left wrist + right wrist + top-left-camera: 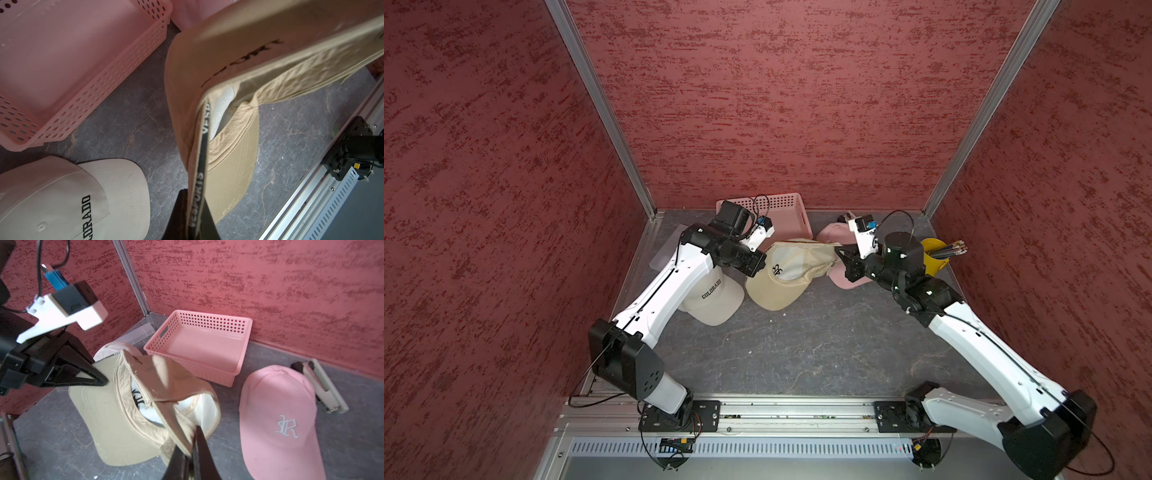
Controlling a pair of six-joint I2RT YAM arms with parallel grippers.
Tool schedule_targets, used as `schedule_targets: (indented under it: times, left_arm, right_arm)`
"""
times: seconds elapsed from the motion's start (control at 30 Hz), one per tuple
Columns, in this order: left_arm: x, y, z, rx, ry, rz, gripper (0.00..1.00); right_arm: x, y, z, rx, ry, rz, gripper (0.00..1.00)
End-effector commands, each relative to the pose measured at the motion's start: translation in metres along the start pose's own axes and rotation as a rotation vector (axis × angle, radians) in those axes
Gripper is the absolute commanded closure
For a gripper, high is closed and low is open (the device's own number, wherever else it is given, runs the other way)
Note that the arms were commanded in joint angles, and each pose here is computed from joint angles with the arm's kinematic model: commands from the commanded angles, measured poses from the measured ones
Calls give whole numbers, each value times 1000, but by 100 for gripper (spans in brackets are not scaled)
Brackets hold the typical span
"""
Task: Turn the baseball cap inside out
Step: Turn over the baseball cap.
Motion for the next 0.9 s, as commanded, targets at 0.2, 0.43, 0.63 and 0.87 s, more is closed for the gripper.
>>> schedule_targets:
  times: [0.2, 0.43, 0.63, 0.87]
  left_arm:
    - [-7, -21, -26, -43, -37, -40, 100]
    - [-8, -9, -30, 19, -45, -181, 100]
    - [-10, -7, -27, 4, -31, -208, 100]
    - [-18, -17, -21, 25, -12, -179, 100]
  right_arm:
    - [16, -10, 48, 70, 66, 106, 43]
    - [-15, 10, 24, -4, 30, 10, 37]
    - [7, 63, 25, -222, 51, -51, 54]
    - [15, 96, 73, -287, -68, 58, 84]
Point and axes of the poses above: each gripper's point midway between its finger pads, its own z axis out along the fingers, its own y axis along the line the jaws close on, x = y × z, the point moved 6 cm from there along -z, back along the fingers, and after that the axes turned 3 degrees about z, right-handed, at the moved point
